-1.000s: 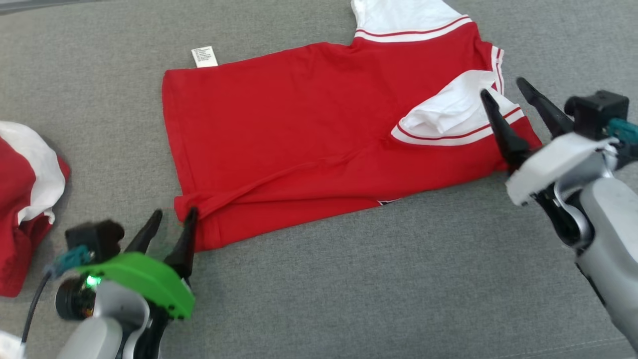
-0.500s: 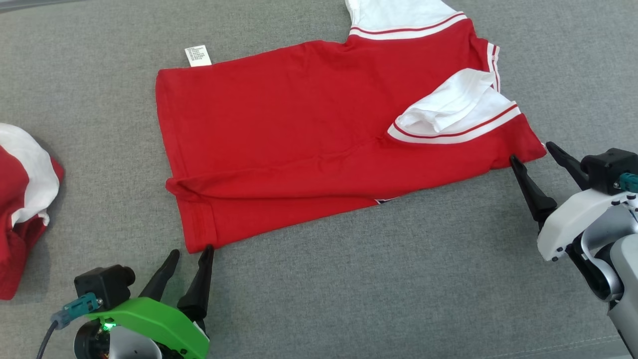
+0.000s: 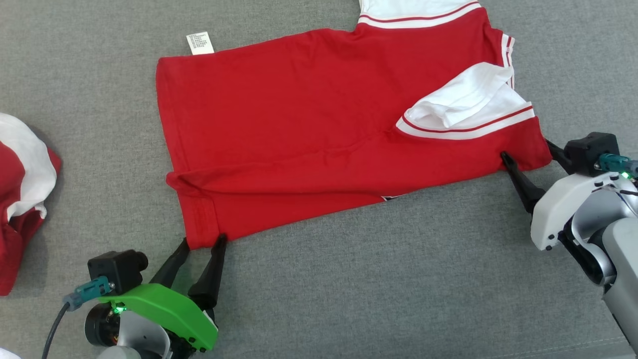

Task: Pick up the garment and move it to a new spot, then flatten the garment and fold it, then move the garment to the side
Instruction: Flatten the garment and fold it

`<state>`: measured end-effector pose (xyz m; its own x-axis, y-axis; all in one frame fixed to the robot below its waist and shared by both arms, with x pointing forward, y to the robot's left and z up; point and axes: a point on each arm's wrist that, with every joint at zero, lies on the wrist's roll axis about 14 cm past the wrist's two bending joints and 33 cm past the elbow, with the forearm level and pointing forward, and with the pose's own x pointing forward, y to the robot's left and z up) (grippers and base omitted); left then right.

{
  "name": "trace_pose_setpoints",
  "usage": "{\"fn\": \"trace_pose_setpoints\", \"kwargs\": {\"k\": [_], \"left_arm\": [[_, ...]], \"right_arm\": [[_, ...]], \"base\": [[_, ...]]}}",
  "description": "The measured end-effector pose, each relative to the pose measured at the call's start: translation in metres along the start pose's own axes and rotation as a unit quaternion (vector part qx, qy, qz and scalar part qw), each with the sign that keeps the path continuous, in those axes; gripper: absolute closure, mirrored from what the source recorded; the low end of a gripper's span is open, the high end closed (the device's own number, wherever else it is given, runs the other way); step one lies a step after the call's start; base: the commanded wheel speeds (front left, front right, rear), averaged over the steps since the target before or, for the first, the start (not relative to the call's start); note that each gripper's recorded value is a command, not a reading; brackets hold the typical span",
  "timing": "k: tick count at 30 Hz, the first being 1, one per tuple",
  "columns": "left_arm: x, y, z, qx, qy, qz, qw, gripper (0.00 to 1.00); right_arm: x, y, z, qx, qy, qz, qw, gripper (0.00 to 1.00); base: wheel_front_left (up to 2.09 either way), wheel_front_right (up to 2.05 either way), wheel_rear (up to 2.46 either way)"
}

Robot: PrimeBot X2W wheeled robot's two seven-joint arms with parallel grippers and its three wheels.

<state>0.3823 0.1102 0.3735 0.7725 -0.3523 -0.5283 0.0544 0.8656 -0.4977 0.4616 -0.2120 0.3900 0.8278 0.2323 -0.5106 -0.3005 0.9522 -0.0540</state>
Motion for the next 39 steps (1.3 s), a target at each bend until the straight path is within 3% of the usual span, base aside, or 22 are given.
{"fn": "trace_pose_setpoints", "kwargs": {"k": [1, 2, 3, 4, 5, 6, 12, 19, 26, 27, 28, 29, 33, 39], "left_arm": [[0.001, 0.0, -0.001, 0.0, 0.002, -0.002, 1.0, 0.16], [0.002, -0.002, -0.002, 0.0, 0.004, -0.006, 1.0, 0.4], [0.003, -0.003, -0.003, 0.001, 0.007, -0.009, 1.0, 0.59], [0.003, -0.004, -0.004, 0.001, 0.007, -0.012, 1.0, 0.72], [0.003, -0.004, -0.004, 0.001, 0.008, -0.014, 1.0, 1.0], [0.003, -0.005, -0.005, 0.001, 0.01, -0.017, 1.0, 1.0], [0.0, -0.014, -0.002, -0.019, 0.005, -0.046, 0.999, 1.0], [-0.02, -0.004, 0.009, -0.028, 0.001, -0.059, 0.998, 1.0], [-0.048, -0.008, -0.018, -0.059, 0.033, -0.062, 0.996, 1.0], [-0.05, -0.01, -0.024, -0.065, 0.038, -0.062, 0.995, 0.97], [-0.052, -0.012, -0.031, -0.074, 0.042, -0.06, 0.995, 0.61], [-0.052, -0.014, -0.035, -0.081, 0.042, -0.058, 0.994, 0.0], [-0.052, -0.009, -0.038, -0.065, 0.035, -0.037, 0.997, 0.0], [-0.046, -0.019, -0.003, 0.014, 0.001, -0.05, 0.999, 0.0]], "right_arm": [[0.002, 0.001, -0.002, -0.003, 0.006, 0.003, 1.0, 0.0], [0.003, 0.002, -0.003, -0.005, 0.01, 0.006, 1.0, 0.0], [0.004, 0.002, -0.004, -0.003, 0.013, 0.007, 1.0, 0.2], [0.005, 0.002, -0.005, -0.002, 0.015, 0.008, 1.0, 0.57], [0.006, 0.001, -0.005, -0.001, 0.016, 0.009, 1.0, 0.88], [0.006, 0.001, -0.004, 0.0, 0.014, 0.009, 1.0, 1.0], [0.001, 0.003, -0.006, 0.024, 0.018, 0.022, 0.999, 1.0], [-0.02, -0.02, 0.0, 0.048, 0.021, 0.015, 0.999, 1.0], [-0.059, -0.023, -0.035, 0.071, 0.102, 0.028, 0.992, 1.0], [-0.062, -0.023, -0.038, 0.074, 0.106, 0.027, 0.991, 0.84], [-0.065, -0.022, -0.042, 0.077, 0.112, 0.027, 0.99, 0.41], [-0.068, -0.02, -0.047, 0.08, 0.122, 0.029, 0.989, 0.0], [-0.073, -0.021, -0.049, 0.094, 0.125, 0.023, 0.987, 0.0], [-0.068, -0.036, 0.008, 0.091, 0.07, 0.025, 0.993, 0.0]], "base": [[0.0, 0.0, 0.0], [0.0, 0.0, 0.0], [0.0, 0.0, 0.0], [0.0, 0.0, 0.0], [0.0, 0.0, 0.0], [0.0, 0.0, 0.0], [0.0, 0.0, 0.0], [0.0, 0.0, 0.0], [0.0, 0.0, 0.0], [0.0, 0.0, 0.0], [0.0, 0.0, 0.0], [0.0, 0.0, 0.0], [0.0, 0.0, 0.0], [0.0, 0.0, 0.0]]}}
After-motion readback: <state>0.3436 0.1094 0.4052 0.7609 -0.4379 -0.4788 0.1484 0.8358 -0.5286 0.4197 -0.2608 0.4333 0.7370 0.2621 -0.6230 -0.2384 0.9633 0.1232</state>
